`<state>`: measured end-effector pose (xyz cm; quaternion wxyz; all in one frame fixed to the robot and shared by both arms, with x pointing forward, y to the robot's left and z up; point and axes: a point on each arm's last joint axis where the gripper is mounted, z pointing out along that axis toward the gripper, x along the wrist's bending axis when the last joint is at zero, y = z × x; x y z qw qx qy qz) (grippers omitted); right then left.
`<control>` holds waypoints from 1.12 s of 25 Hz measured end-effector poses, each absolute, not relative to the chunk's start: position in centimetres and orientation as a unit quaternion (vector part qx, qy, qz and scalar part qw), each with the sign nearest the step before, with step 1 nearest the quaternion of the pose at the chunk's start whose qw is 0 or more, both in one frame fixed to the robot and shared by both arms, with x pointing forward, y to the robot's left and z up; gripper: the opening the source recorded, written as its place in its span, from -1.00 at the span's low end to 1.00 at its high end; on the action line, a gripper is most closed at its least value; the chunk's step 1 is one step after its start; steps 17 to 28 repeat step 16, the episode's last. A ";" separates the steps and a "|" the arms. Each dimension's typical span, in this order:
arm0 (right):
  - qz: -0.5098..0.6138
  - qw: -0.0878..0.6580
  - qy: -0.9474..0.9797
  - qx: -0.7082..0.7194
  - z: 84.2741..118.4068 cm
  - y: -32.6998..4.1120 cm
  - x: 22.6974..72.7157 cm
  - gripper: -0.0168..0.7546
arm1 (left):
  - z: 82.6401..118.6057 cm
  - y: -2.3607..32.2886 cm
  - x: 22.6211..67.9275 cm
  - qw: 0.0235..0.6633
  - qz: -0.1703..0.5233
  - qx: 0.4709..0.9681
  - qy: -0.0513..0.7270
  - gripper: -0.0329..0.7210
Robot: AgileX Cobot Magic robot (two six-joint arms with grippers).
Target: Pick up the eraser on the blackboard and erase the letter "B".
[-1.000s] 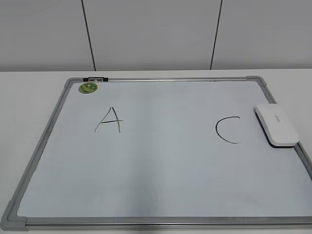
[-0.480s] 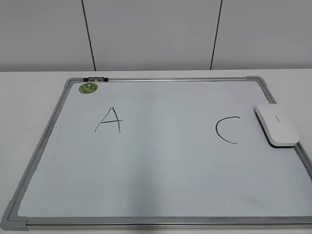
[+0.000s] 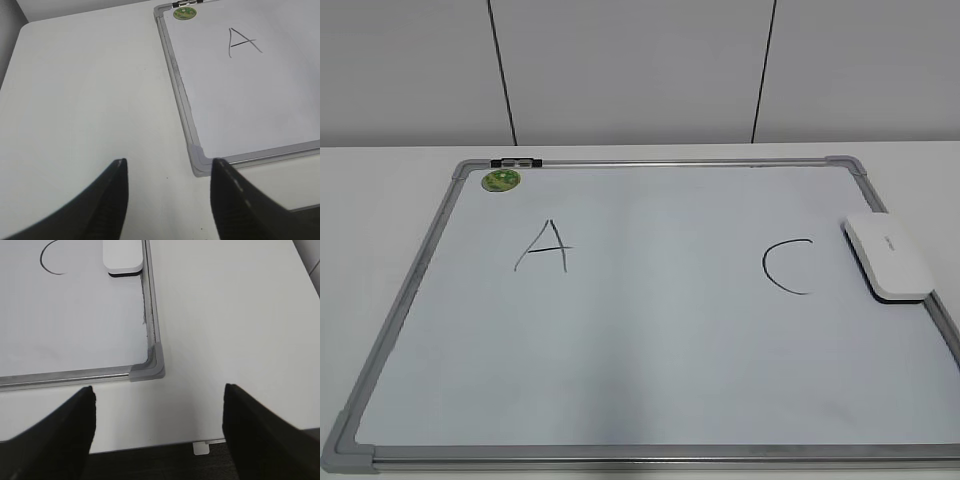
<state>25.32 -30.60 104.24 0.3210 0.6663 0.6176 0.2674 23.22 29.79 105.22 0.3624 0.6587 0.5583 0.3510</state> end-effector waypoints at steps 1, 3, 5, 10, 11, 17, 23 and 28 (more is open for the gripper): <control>0.267 0.321 0.618 0.666 104.2 -30.6 25.3 0.57 | 105.2 29.8 23.2 0.362 0.351 0.659 0.558 0.12; 0.267 0.321 0.618 0.666 104.2 -30.6 25.3 0.57 | 105.2 29.8 23.2 0.361 0.352 0.657 0.560 0.12; 0.267 0.321 0.618 0.666 104.2 -30.6 25.3 0.57 | 105.2 29.8 23.2 0.359 0.355 0.653 0.565 0.12; 0.267 0.321 0.618 0.666 104.2 -30.6 25.3 0.57 | 105.2 29.8 23.2 0.357 0.356 0.651 0.567 0.12; 0.267 0.321 0.618 0.666 104.2 -30.6 25.3 0.57 | 105.2 29.8 23.2 0.357 0.356 0.651 0.567 0.12; 0.267 0.321 0.618 0.666 104.2 -30.6 25.3 0.57 | 105.2 29.8 23.2 0.357 0.356 0.651 0.567 0.12; 0.267 0.321 0.618 0.666 104.2 -30.6 25.3 0.57 | 105.2 29.8 23.2 0.357 0.356 0.651 0.567 0.12; 0.267 0.321 0.618 0.666 104.2 -30.6 25.3 0.57 | 105.2 29.8 23.2 0.357 0.356 0.651 0.567 0.12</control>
